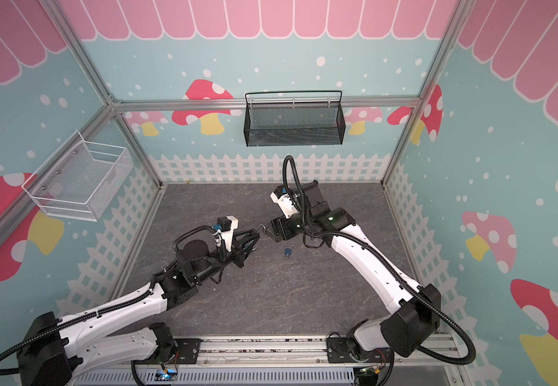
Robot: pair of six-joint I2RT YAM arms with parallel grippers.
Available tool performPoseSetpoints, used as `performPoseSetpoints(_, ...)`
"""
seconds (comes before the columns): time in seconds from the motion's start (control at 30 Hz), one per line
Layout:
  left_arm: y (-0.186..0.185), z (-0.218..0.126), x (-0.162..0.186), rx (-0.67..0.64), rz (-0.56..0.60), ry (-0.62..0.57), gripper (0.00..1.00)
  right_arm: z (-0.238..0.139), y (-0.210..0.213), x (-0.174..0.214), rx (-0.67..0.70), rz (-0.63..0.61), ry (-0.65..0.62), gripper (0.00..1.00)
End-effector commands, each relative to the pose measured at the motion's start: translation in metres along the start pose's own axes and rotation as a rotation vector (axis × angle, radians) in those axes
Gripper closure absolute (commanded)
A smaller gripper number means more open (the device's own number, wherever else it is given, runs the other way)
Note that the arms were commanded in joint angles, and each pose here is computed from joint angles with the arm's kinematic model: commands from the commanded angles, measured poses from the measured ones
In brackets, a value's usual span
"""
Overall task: Unlock with the key
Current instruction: 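Lower the black padlock with the left gripper and set it on the table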
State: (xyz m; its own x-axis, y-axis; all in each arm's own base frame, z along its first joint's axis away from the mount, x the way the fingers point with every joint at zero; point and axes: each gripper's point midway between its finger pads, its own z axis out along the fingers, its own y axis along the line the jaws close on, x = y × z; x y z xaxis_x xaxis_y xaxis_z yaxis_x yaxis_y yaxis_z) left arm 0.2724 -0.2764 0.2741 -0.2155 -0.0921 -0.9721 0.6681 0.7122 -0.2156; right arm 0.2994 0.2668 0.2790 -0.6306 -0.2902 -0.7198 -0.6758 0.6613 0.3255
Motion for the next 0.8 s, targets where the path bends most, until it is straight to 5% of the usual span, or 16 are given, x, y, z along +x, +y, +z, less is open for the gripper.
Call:
performPoseSetpoints(0.0,-0.002,0.003,-0.026,-0.002,-0.019,-0.070,1.00,-0.010,0.003,-0.006,-0.016,-0.009,-0.039,0.20)
performPoseSetpoints(0.43,0.038,0.026,-0.003,-0.286,-0.185,0.140,1.00,-0.056,-0.056,-0.013,0.356,0.116,-0.148,0.10)
performPoseSetpoints(0.57,0.051,0.039,0.016,-0.388,-0.222,0.260,1.00,-0.063,-0.058,-0.020,0.373,0.167,-0.198,0.01)
performPoseSetpoints(0.77,0.071,0.070,0.052,-0.494,-0.289,0.447,1.00,-0.070,-0.054,-0.034,0.353,0.222,-0.279,0.02)
